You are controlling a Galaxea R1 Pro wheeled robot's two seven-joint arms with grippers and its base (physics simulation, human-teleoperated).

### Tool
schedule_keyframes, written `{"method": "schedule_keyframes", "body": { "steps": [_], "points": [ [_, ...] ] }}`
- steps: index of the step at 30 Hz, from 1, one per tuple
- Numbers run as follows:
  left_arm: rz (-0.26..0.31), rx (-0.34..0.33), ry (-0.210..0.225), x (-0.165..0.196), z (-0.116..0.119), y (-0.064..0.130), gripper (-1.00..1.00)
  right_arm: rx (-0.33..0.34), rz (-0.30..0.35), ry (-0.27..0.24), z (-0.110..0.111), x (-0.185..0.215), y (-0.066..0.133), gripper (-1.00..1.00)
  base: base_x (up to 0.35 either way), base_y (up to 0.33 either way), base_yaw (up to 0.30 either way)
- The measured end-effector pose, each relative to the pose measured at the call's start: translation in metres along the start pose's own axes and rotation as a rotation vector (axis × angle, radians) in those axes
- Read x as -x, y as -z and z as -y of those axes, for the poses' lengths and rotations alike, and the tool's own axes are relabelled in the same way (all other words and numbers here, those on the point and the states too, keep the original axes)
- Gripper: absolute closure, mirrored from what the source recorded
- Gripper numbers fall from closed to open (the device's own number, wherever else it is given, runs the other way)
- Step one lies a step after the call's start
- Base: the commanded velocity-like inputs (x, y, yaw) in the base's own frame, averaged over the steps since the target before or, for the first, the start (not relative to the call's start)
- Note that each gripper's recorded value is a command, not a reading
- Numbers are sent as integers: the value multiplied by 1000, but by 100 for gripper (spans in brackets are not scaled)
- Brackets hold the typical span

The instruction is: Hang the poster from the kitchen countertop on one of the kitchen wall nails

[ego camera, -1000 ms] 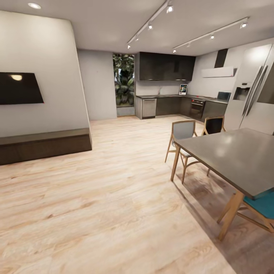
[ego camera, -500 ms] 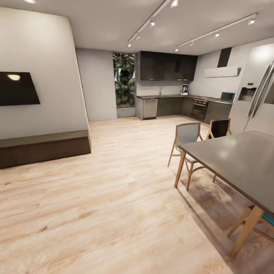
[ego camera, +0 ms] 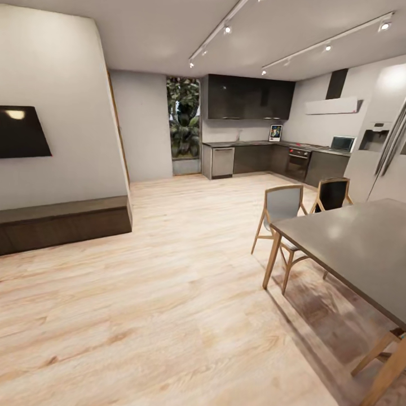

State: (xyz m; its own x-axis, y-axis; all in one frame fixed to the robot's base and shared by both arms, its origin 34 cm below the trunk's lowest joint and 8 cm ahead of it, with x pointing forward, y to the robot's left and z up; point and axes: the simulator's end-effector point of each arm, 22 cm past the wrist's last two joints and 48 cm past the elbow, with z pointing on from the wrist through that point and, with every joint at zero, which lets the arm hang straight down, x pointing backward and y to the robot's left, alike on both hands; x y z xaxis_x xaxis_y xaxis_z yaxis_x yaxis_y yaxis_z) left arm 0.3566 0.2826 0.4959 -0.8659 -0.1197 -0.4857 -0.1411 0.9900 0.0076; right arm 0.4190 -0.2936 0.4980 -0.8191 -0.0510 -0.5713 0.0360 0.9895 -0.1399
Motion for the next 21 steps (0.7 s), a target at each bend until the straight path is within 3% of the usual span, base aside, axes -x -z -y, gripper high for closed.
{"method": "schedule_keyframes", "body": {
  "steps": [21],
  "points": [
    [-1, 0, 0, 0, 0, 0, -100, 1, -1, 2, 0, -1, 0, -100, 341, 54, 0]
  ]
}}
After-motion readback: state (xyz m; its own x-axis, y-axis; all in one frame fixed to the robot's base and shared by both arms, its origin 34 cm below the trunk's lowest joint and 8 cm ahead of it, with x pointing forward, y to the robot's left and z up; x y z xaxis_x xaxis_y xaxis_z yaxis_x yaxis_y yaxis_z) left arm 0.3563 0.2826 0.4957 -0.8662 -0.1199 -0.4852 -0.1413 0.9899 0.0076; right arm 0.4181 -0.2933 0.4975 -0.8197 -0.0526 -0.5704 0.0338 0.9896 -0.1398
